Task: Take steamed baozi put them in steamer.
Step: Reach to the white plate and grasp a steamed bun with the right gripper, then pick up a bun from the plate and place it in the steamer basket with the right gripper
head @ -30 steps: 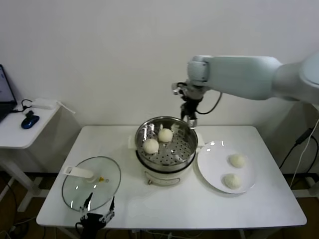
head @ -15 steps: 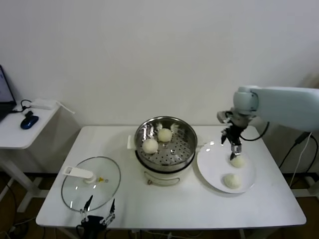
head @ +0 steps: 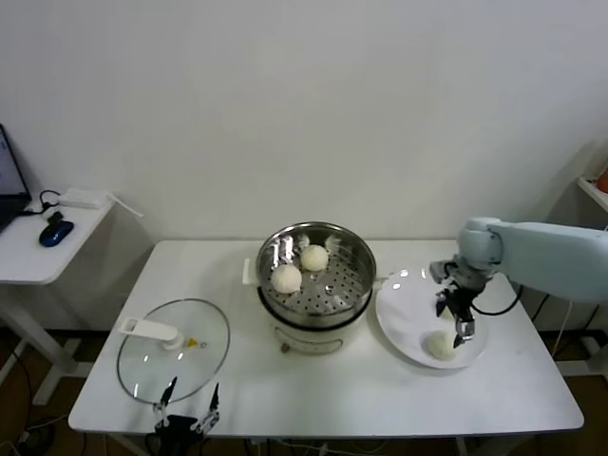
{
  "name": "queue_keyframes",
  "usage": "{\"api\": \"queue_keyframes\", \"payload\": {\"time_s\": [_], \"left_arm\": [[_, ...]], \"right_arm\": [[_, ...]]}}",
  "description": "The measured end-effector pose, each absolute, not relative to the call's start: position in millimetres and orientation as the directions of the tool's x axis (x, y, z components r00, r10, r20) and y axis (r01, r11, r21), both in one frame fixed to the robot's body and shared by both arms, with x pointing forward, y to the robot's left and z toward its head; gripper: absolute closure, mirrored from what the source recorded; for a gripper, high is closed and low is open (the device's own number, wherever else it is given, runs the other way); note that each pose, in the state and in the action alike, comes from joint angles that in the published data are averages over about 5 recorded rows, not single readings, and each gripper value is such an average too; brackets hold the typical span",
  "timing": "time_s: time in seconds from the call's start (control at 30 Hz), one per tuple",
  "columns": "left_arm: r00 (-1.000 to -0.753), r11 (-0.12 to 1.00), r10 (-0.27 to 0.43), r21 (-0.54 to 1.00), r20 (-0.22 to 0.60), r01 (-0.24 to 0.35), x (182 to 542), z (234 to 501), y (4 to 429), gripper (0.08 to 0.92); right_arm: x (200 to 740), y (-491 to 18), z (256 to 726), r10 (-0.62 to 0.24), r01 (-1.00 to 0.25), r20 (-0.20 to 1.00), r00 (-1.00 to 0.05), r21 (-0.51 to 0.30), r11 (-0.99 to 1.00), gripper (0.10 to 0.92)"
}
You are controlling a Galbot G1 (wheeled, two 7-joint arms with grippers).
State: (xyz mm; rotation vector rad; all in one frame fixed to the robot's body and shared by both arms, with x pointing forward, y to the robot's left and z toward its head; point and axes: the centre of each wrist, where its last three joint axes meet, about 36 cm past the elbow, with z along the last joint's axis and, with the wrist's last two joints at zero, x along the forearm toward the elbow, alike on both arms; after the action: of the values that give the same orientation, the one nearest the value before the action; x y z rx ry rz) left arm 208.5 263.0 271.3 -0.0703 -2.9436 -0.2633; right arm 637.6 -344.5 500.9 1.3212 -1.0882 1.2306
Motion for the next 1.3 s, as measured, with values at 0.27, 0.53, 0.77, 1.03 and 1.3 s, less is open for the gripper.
{"api": "queue_keyframes", "payload": {"time_s": [0.27, 0.53, 0.77, 1.03, 1.3], "left_arm": [[-0.981, 0.983, 0.03, 0.174, 0.19, 0.064, 208.4, 269.9, 263.2, 0.177], [-0.982, 0.983, 0.028, 0.175, 0.187, 0.061, 209.1, 270.2, 263.5, 0.177], [-0.982, 0.983, 0.03, 0.174, 0.184, 0.063, 208.9, 271.5, 262.2, 0.177], [-0.983, 0.982, 0.031, 0.177, 0.182, 0.064, 205.8, 273.4, 262.7, 0.177], [-0.984, 0.981, 0.031, 0.183, 0.177, 0.064, 205.9, 275.2, 264.1, 0.177]], "right_arm": [[635.1, -346.7, 478.1, 0.01, -0.991, 0.996, 0.086, 0.087, -0.107, 0.2], [633.5, -349.7, 468.4, 0.012, -0.991, 0.996, 0.086, 0.086, -0.105, 0.322], [638.3, -347.1, 475.5, 0.013, -0.99, 0.997, 0.07, 0.071, -0.121, 0.456], [646.9, -338.1, 527.5, 0.001, -0.982, 0.999, 0.036, 0.036, -0.188, 0.464], [657.3, -304.5, 653.5, -0.061, -0.915, 0.996, -0.069, -0.087, -0.394, 0.462]]}}
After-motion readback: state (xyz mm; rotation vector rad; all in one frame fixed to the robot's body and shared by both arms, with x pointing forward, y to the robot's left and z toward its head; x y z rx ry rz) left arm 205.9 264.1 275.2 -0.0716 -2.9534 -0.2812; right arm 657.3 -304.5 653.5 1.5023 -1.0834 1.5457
